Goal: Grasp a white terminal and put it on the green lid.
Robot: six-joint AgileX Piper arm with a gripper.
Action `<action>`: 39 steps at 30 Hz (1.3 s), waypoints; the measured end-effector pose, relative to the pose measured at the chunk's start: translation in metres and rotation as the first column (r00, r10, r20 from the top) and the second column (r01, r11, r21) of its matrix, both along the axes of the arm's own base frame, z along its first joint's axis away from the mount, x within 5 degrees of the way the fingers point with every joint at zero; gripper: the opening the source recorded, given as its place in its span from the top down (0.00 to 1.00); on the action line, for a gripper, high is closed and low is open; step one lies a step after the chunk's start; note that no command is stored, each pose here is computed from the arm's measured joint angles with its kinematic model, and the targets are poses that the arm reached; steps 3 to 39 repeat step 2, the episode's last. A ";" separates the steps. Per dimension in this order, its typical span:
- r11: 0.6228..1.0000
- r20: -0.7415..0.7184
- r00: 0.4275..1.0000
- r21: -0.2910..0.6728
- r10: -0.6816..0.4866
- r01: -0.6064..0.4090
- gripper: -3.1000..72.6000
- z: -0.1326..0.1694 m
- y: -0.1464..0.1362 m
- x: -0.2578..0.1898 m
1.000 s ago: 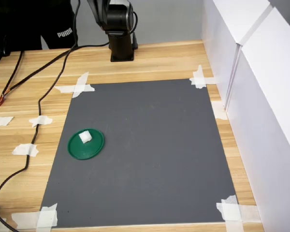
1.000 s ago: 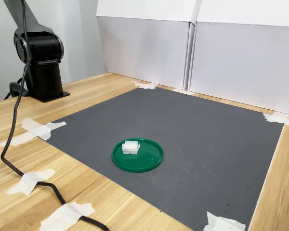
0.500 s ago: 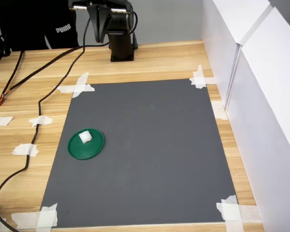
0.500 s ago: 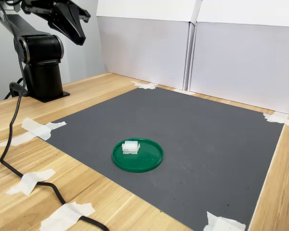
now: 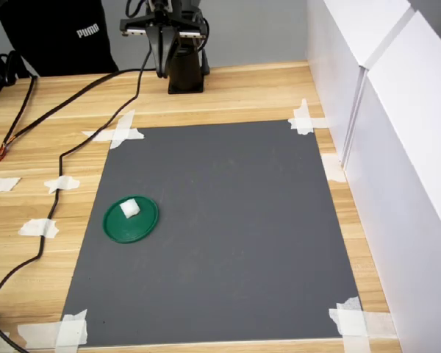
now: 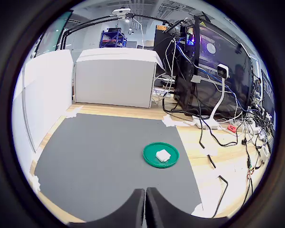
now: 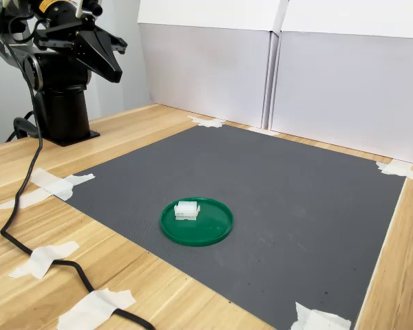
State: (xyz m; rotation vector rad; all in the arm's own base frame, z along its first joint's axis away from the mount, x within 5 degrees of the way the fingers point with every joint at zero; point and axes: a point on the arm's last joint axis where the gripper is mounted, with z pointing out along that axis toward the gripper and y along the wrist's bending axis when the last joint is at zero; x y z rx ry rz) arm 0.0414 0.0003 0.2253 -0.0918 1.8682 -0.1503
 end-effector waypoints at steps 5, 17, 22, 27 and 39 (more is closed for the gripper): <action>1.000 0.006 1.000 0.000 0.000 0.000 0.98 0.000 0.000 0.000; 1.000 0.006 1.000 0.000 0.000 0.000 0.98 0.000 0.000 0.000; 1.000 0.006 1.000 0.000 0.000 0.000 0.98 0.000 0.000 0.000; 1.000 0.006 1.000 0.000 0.000 0.000 0.98 0.000 0.000 0.000; 1.000 0.006 1.000 0.000 0.000 0.000 0.98 0.000 0.000 0.000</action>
